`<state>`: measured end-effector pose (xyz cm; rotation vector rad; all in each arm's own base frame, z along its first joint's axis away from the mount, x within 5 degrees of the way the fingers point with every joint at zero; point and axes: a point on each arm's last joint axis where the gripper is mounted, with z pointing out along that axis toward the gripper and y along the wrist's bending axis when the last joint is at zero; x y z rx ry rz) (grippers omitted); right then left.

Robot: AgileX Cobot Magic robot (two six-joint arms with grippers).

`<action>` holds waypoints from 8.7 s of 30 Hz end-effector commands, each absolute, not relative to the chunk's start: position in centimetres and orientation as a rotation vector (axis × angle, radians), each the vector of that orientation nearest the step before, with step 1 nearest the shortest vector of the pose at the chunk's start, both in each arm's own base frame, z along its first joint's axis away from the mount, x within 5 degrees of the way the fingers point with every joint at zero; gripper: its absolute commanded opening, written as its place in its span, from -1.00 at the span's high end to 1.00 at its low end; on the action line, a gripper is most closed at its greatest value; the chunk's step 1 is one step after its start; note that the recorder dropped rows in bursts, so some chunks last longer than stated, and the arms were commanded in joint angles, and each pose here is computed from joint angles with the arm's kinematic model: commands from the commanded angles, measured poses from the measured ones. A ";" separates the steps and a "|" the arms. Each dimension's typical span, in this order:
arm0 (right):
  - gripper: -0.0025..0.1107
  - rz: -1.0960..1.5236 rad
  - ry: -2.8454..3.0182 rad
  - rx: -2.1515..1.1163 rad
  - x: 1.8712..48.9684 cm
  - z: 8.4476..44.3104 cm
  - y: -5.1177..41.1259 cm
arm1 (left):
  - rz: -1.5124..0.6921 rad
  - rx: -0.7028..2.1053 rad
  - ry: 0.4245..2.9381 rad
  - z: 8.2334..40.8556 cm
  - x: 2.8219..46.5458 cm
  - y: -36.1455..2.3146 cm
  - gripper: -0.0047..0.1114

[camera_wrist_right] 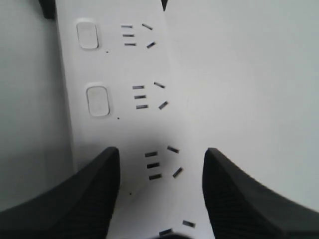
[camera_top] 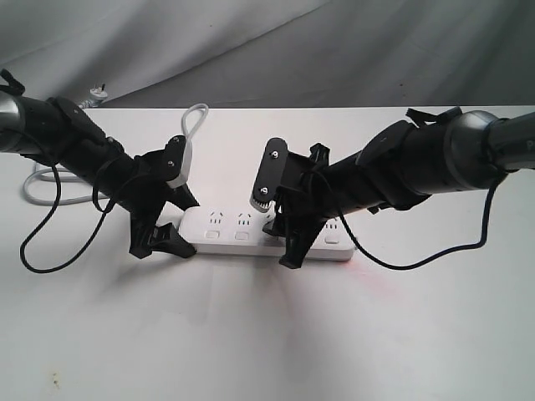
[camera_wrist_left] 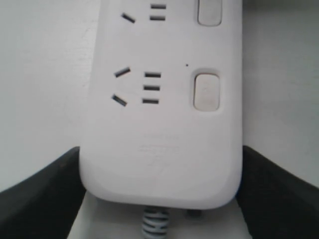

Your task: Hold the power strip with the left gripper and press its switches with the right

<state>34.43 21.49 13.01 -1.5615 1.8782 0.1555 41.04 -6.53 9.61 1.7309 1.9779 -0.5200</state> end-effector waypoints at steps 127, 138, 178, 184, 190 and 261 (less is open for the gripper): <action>0.11 0.143 2.040 -1.468 33.3 11.3 17.8 | -0.543 1.730 1.975 9.6 41.0 -6.8 -0.02; 0.11 0.166 2.122 -1.472 32.2 9.2 17.2 | -0.543 1.730 1.975 9.6 41.0 -6.8 -0.02; 0.11 0.022 1.971 -1.437 31.7 14.8 15.3 | -0.543 1.730 1.975 9.6 41.0 -6.8 -0.02; 0.11 -0.014 2.002 -1.417 32.1 14.2 14.5 | -0.543 1.730 1.975 9.6 41.0 -6.8 -0.02; 0.11 -0.010 2.026 -1.424 32.2 13.4 14.4 | -0.543 1.730 1.975 9.6 41.0 -6.8 -0.02; 0.96 0.071 1.798 -0.769 16.9 26.5 7.2 | -0.543 1.730 1.975 9.6 41.0 -6.8 -0.02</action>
